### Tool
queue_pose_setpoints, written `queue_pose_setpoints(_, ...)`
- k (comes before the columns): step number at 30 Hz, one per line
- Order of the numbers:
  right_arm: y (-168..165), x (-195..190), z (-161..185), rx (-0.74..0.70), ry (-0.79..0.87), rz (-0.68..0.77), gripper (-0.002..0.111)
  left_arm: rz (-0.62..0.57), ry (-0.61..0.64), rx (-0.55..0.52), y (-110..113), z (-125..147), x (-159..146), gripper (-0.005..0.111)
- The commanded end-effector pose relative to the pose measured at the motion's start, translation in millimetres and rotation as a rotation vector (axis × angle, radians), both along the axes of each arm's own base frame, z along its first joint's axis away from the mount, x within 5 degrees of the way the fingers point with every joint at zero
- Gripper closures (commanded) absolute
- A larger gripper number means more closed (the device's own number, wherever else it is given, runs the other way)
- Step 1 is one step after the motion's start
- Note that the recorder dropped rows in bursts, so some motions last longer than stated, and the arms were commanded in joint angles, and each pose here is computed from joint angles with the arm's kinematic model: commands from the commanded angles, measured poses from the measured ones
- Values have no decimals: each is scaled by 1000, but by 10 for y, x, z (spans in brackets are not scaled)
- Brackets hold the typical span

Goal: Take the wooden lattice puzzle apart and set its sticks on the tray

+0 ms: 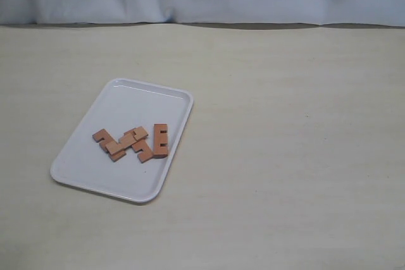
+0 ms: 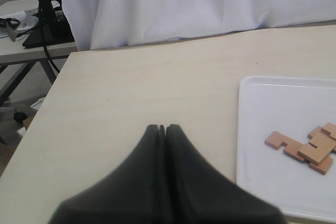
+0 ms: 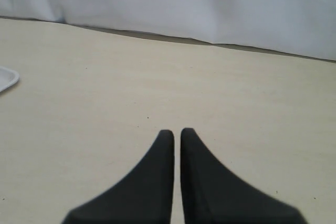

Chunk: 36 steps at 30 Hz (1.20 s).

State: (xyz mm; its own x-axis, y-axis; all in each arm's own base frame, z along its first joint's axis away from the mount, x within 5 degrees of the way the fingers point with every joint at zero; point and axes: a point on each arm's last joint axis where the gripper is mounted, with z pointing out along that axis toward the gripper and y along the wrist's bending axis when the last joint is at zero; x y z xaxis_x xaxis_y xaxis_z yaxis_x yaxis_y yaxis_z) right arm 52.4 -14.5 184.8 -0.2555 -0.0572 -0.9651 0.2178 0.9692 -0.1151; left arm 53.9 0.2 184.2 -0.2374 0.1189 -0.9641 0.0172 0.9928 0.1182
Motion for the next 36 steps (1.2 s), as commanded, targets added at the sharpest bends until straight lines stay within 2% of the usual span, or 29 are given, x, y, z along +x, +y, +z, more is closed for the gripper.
queue_pose_setpoints(1,-1,-3,-4,2,-6,-4,104,-2,-18,1,-1,11,3,107)
queue_pose_setpoints(36,18,2,-4,2,-6,32,104,-2,-18,1,-1,11,3,107)
